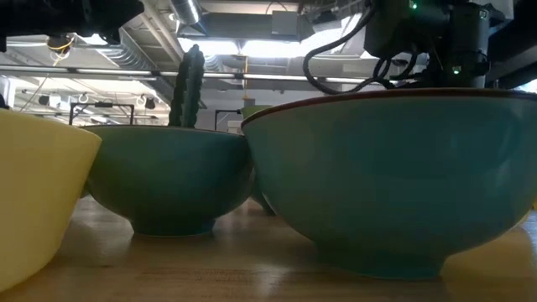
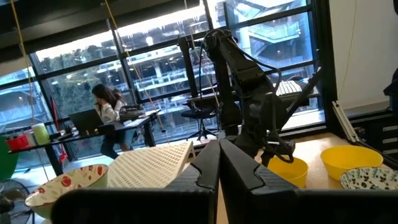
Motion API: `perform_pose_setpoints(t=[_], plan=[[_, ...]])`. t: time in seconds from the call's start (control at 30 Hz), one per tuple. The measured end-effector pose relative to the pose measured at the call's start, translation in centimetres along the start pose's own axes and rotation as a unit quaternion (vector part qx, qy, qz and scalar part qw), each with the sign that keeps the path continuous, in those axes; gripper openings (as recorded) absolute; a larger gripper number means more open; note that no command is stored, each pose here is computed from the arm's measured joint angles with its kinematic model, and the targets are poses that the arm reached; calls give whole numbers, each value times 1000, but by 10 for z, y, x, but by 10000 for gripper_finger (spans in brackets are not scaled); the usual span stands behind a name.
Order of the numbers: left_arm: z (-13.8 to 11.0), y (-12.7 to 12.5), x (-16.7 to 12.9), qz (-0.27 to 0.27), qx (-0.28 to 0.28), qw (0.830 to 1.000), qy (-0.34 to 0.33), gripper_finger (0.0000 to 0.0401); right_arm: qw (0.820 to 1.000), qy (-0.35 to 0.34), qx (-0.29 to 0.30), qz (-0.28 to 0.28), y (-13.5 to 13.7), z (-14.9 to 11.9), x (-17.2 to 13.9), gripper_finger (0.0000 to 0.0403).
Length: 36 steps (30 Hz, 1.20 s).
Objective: Pick & Place Mini bowls
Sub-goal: Put the top left yellow bowl on the shelf
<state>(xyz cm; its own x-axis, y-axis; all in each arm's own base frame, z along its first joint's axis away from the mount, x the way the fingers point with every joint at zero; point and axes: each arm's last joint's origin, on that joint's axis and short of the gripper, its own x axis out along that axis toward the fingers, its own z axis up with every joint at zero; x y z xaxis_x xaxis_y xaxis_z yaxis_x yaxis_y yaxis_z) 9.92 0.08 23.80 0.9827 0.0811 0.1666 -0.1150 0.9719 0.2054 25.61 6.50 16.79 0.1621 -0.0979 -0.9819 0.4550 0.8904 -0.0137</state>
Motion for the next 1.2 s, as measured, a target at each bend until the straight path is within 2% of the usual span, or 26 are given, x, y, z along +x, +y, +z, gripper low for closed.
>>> perform_pose_setpoints(t=[0.2,0.33,0.47,0.6,0.8,0.9,1.0,1.1,1.2], plan=[[0,0,0,0,-2,1000,0,4,1000,5,0,1,-1,-1,-2,16],[0,0,0,0,-4,1000,1,4,1000,11,4,16,-3,2,-5,16],[0,0,0,0,-16,1000,0,4,999,-7,-8,39,-3,10,-25,7],[0,0,0,0,-17,1000,0,4,997,-31,-29,57,-3,24,-62,7],[0,0,0,0,-17,1000,1,4,997,-53,-50,42,-14,47,-129,5],[0,0,0,0,-17,1000,2,4,995,-84,-55,15,-30,60,-165,4],[0,0,0,0,-17,1000,2,4,992,-116,-40,-32,-60,73,-201,4],[0,0,0,0,-17,1000,2,4,985,-152,6,-77,-102,84,-233,3],[0,0,0,0,-17,1000,-1,4,979,-178,68,-74,-147,92,-255,2]])
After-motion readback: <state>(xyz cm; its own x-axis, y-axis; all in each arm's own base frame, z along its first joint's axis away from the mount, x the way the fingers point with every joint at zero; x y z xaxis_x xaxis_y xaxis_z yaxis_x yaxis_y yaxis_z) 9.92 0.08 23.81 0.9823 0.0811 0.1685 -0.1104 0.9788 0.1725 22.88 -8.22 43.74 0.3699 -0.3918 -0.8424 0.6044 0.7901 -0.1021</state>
